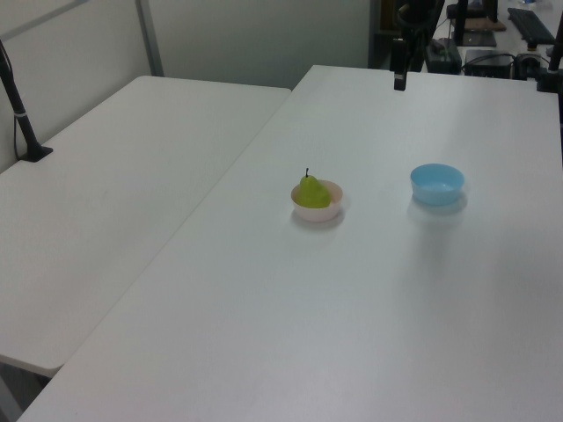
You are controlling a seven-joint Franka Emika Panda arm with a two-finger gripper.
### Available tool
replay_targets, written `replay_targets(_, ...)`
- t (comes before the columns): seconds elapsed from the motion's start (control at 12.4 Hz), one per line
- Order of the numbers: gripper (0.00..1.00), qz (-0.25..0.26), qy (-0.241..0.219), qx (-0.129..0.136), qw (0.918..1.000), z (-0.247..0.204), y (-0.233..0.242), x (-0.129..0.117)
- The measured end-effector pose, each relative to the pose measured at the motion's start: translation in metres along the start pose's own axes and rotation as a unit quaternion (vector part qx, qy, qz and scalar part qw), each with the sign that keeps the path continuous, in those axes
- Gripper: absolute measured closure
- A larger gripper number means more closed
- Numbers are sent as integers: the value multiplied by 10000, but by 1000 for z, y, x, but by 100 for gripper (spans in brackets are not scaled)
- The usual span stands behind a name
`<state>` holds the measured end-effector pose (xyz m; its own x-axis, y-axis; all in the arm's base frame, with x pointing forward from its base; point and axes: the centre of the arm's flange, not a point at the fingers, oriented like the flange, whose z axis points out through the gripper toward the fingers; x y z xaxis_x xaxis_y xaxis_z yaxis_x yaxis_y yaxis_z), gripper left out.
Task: Pick up a pear from the bowl
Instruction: 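Move the open gripper over the green pear in the pink bowl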
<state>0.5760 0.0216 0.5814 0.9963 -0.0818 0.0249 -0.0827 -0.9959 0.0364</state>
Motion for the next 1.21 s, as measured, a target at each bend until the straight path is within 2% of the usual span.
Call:
replay_targets(0.64, 0, -42, 9, 0, 10000, 1, -1, 1)
replay_targets(0.81, 0, -252, 176, 13, 9995, 7, -3, 10)
replay_targets(1.21, 0, -465, 453, 20, 9979, 57, -27, 46)
